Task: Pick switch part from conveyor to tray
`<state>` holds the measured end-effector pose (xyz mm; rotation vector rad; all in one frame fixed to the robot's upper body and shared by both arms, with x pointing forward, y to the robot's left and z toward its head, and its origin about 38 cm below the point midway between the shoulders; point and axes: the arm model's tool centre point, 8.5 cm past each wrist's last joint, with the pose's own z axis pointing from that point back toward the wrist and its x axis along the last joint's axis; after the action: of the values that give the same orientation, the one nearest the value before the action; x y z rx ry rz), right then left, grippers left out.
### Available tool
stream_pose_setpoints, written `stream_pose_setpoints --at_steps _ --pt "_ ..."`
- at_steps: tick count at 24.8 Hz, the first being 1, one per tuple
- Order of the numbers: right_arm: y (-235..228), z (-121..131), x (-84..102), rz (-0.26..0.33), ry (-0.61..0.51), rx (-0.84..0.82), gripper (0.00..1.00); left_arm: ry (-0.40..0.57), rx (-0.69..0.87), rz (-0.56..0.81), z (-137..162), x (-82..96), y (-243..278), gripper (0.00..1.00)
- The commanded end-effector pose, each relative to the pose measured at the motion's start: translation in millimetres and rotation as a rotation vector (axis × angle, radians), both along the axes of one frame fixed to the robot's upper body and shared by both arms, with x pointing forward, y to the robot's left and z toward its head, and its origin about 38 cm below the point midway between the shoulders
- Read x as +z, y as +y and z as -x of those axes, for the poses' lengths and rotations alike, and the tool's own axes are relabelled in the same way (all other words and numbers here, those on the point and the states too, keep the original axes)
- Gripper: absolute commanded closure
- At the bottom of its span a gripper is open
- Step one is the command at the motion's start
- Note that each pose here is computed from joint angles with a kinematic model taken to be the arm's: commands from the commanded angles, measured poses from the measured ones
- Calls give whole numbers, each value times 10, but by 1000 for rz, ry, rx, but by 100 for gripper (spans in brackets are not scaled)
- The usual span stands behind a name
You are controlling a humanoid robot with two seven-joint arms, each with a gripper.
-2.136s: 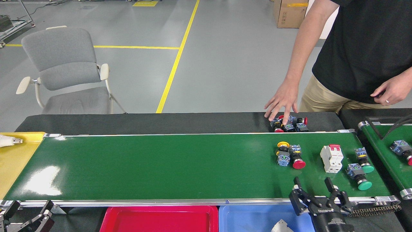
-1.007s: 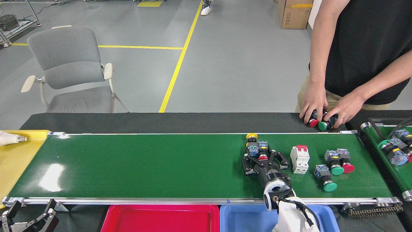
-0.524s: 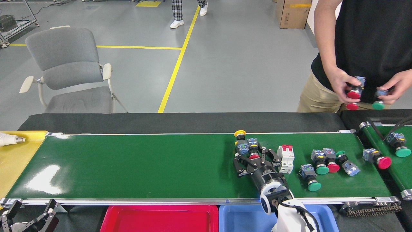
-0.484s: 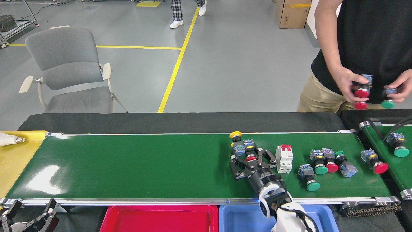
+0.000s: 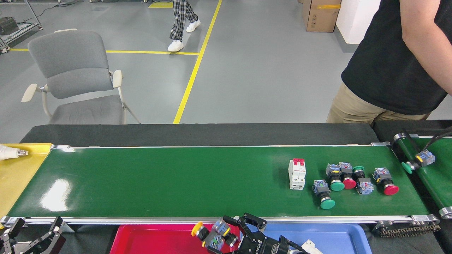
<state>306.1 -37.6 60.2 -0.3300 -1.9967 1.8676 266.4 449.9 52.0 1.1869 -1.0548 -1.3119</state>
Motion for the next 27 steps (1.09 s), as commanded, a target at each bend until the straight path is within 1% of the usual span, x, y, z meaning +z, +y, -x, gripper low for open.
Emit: stream_pose_setpoints --at_steps 1,3,4,6,7,8,9,10,11,14,16,18,20,22,25,27 --pt "-3 -73 130 -26 -23 -32 0 -24 -8 -4 -12 63 -3 0" --pt "-243 -230 187 -49 -17 -238 1 -19 -11 4 16 31 -33 0" --pt "-435 -263 148 -52 8 -385 1 -14 -23 9 23 18 -55 0" --pt "-898 -303 152 -68 31 -707 1 -23 -74 18 17 42 -130 0" --pt "-1083 -270 132 -70 38 -818 1 -27 -90 21 17 54 -151 0" --pt "-1261 -162 63 -68 52 -931 1 -29 -105 23 19 63 -166 0" --pt "-1389 -27 -8 -68 55 -1010 1 -28 -114 26 20 60 -185 0" --pt "-1473 62 -46 -73 51 -1067 1 -29 -121 27 21 64 -203 0" --pt "-1578 121 -96 -63 56 -1127 1 -27 -125 27 38 57 -211 0" --pt "-1664 140 -145 -41 76 -1206 1 -16 -122 33 71 17 -228 0" --pt "-1675 90 -140 -28 77 -1223 1 -20 -122 36 57 19 -241 0" --pt "-1624 -40 -102 -13 88 -1206 1 -27 -123 37 21 35 -251 0" --pt "-1481 -154 -94 13 108 -1167 1 -27 -123 37 21 35 -251 0" --pt "-1303 -285 -80 18 130 -1134 1 -26 -120 34 21 33 -248 0" --pt "-1056 -476 -40 17 131 -1080 1 -25 -118 31 22 37 -232 0" --pt "-990 -561 -55 31 144 -1067 1 -25 -118 31 22 37 -232 0"
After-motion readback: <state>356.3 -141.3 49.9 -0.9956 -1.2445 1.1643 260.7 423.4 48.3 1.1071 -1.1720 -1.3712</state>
